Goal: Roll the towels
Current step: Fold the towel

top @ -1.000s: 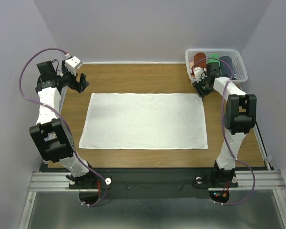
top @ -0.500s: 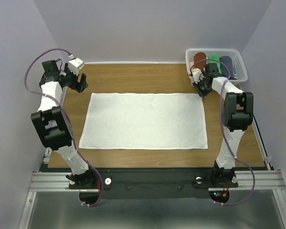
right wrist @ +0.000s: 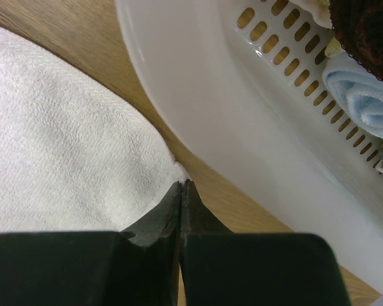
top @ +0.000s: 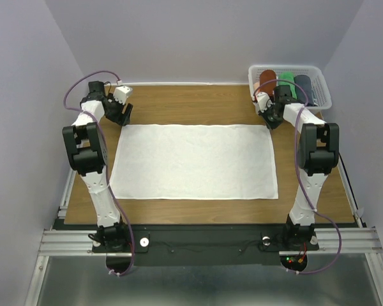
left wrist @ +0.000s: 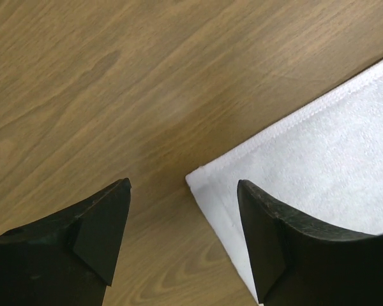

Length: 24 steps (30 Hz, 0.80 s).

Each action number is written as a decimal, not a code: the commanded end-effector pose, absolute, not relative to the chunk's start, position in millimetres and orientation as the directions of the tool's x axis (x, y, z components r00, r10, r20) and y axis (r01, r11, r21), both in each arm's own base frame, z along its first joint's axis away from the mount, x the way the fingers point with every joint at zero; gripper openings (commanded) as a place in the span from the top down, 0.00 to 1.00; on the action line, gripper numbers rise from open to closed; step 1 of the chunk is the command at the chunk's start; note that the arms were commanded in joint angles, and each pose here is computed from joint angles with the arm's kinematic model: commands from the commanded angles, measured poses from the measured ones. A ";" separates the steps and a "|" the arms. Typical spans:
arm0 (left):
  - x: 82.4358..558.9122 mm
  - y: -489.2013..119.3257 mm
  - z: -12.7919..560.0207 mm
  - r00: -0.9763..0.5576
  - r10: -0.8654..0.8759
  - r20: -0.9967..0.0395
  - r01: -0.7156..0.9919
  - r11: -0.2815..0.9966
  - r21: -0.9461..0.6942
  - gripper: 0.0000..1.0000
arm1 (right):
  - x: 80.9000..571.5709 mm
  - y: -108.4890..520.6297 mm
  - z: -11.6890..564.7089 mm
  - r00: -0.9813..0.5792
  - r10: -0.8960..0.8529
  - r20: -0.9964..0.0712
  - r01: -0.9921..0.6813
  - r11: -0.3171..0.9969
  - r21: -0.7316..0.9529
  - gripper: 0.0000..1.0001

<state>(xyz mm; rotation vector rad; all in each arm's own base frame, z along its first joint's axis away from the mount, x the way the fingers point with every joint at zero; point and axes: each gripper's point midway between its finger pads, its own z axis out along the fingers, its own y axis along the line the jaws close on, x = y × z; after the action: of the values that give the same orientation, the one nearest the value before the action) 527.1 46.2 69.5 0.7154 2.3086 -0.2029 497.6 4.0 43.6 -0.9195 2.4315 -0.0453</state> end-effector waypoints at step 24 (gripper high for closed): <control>518.3 52.3 28.4 -0.704 0.452 -0.548 0.517 0.855 0.042 0.51 | 509.0 13.9 64.0 -0.569 -0.643 -0.512 -0.612 0.747 -0.258 0.52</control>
<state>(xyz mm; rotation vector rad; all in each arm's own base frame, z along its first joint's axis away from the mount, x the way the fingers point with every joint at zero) 523.4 47.8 31.7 0.7145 2.4311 -0.1505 498.5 8.9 47.9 -0.9410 2.4114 -0.0413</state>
